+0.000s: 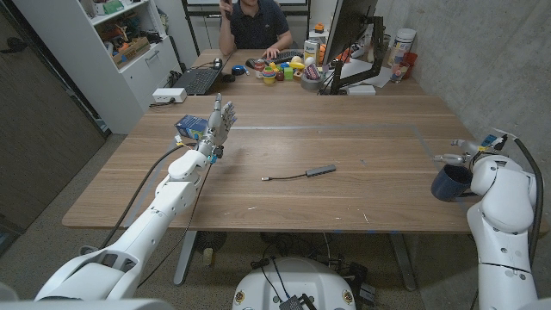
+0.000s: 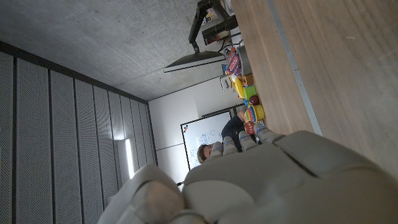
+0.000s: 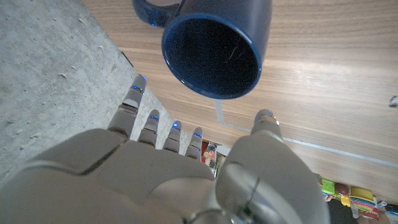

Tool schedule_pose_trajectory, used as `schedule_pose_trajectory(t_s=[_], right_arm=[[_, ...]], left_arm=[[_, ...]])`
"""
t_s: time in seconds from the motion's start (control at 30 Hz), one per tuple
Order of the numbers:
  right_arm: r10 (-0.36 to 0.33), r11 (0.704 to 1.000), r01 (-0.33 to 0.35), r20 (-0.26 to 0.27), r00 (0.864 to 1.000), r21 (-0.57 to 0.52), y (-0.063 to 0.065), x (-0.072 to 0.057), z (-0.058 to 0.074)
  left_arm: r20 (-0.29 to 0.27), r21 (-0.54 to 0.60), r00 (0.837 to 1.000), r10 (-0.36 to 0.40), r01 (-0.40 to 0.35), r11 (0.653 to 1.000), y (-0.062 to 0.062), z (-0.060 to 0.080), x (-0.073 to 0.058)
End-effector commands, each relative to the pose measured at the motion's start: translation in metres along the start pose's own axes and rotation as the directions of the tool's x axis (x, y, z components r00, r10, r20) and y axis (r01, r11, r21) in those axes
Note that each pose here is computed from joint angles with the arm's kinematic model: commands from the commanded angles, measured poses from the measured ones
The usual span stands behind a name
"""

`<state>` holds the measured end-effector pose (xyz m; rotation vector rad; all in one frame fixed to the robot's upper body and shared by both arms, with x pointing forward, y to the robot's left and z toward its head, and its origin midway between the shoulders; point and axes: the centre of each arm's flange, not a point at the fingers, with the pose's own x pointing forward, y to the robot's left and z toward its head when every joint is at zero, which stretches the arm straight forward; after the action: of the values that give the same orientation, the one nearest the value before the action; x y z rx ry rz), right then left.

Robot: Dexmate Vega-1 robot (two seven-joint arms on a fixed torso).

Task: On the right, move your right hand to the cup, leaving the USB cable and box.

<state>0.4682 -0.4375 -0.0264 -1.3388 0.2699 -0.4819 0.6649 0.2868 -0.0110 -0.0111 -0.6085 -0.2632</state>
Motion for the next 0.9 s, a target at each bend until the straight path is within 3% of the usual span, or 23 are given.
schedule_pose_trajectory(t_s=[0.03,0.9], right_arm=[[0.076,0.997,-0.075,0.009,0.997,-0.003,0.0036,0.0034,0.0027],[0.127,0.992,-0.127,0.017,0.992,0.004,0.0049,0.0043,-0.0009]], left_arm=[[0.004,0.006,1.0,0.001,-0.001,1.0,0.0011,0.0029,-0.0013],[0.007,0.012,1.0,0.002,-0.002,1.0,0.0006,0.0059,-0.005]])
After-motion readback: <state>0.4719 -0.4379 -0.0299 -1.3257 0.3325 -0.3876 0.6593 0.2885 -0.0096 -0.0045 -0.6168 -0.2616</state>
